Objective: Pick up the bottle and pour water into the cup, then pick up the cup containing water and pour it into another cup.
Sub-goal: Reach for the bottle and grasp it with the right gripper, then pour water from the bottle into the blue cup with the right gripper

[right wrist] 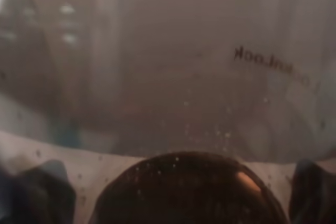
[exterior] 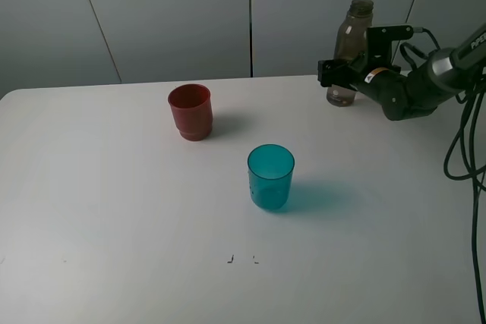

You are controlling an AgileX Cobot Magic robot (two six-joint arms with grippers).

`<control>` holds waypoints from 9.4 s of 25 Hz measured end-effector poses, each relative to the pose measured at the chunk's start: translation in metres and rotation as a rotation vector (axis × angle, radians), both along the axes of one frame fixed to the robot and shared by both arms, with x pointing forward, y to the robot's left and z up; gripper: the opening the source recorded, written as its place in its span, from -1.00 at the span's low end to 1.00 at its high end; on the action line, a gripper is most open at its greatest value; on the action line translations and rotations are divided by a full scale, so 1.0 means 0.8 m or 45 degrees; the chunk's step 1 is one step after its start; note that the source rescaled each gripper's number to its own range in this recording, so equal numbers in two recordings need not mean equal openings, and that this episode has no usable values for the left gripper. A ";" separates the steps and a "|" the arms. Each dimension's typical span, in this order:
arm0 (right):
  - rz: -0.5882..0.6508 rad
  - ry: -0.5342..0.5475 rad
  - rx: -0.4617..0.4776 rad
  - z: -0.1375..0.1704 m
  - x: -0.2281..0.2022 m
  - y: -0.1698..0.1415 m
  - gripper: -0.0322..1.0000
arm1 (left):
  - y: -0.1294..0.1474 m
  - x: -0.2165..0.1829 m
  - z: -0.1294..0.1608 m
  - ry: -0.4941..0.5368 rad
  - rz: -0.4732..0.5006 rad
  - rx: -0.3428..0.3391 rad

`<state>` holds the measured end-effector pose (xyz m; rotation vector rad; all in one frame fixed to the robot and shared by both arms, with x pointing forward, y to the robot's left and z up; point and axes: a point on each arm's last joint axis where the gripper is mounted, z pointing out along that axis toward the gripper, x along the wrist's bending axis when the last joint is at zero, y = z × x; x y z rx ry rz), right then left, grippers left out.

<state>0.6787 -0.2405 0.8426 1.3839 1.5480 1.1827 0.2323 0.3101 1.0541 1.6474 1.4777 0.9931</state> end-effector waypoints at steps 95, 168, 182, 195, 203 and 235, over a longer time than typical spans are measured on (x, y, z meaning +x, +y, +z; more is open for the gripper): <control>0.832 -0.373 -0.988 0.104 -0.199 0.055 -0.87 | 0.000 0.000 0.000 0.000 0.000 0.000; 1.063 -0.484 -1.705 0.083 -0.188 0.052 -0.87 | 0.000 0.000 0.000 0.000 0.004 -0.008; 1.083 -0.529 -1.791 0.084 -0.187 0.052 -0.87 | 0.000 0.000 0.000 0.000 0.004 -0.008; 1.097 -0.556 -1.848 0.085 -0.186 0.052 -0.87 | 0.000 0.000 0.000 0.000 0.004 -0.008; 1.100 -0.560 -1.860 0.085 -0.186 0.052 -0.87 | 0.000 0.000 0.000 0.000 0.004 -0.008; 1.061 -0.684 -1.957 0.096 -0.178 0.056 -0.87 | 0.000 0.000 0.000 0.000 0.000 0.000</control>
